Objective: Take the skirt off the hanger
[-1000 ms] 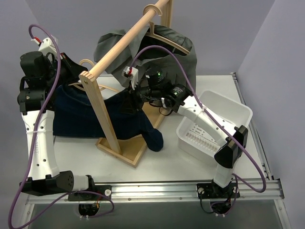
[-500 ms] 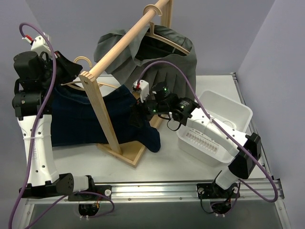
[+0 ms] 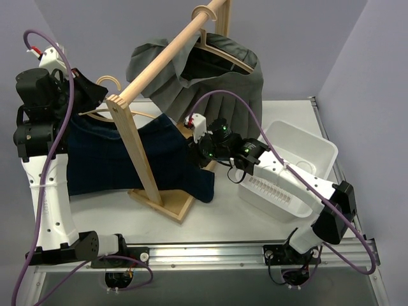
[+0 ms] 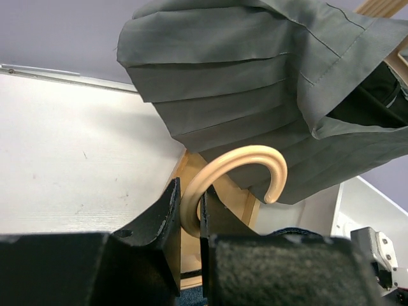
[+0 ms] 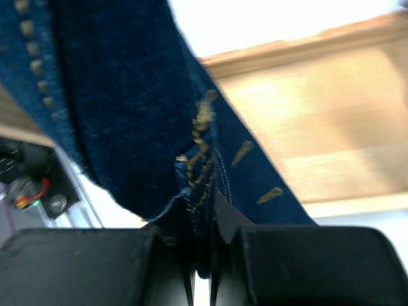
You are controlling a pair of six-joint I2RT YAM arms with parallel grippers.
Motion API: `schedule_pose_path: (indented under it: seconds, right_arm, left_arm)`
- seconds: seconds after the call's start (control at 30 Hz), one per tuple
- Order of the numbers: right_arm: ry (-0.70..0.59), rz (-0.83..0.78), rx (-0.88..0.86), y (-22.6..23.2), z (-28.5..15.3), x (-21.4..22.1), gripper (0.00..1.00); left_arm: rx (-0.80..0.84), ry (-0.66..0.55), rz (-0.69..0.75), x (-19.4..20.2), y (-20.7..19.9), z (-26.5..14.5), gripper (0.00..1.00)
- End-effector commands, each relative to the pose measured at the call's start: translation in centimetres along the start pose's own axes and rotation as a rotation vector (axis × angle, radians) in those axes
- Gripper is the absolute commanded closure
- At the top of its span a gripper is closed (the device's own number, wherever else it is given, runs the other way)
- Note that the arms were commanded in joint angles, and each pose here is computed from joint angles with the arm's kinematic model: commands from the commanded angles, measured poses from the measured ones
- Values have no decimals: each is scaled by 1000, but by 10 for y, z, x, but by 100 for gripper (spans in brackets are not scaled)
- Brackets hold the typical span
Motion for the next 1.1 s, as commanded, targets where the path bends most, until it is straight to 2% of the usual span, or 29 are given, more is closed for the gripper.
schedule_pose_path:
  seconds: [0.0,0.1,0.13,0.23,0.37,0.43,0.57,0.7,0.9,1.07]
  right_arm:
    - [-49,15,151,-20,-18,-12,100]
    - [-44,71,273,-36,-29,-4,100]
    - [-70,112,384,-50,-37,-5,100]
    - [-127,204,550,-74,-70,-2,100]
    - [-217,303,659,-85,-118,9,100]
    - [-209,307,691,-90,-129,20,100]
    - [-230,305,587,-75,-136,20,100]
    - [-188,322,492,-65,-118,35,100]
    - [-201,328,362,-50,-94,34,100]
    - [-180,305,195,-30,-60,20,100]
  left_arm:
    - [-25,-127,52,-34,-3,-14,98]
    - [-50,-145,52,-41,1,-11,98]
    - [-73,-154,45,-43,5,-10,98]
    - [-117,-178,28,-48,14,-7,98]
    - [-150,-263,-17,-54,20,-13,98]
    - [-152,-292,-51,-56,22,-11,98]
    - [-94,-332,-95,-62,14,-9,98]
    - [-49,-326,-135,-62,9,0,98]
    - [26,-344,-218,-69,0,7,98]
    - [191,-377,-329,-77,-17,10,98]
Point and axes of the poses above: each gripper's point midway between its finger pads, its own z axis out along the fingers, its own y axis along the line the jaws close on, x = y × z, the point moved 2 cm from there along -z, back along the fingers, and after that the axes turned 5 degrees about z, right-handed, at the moved point
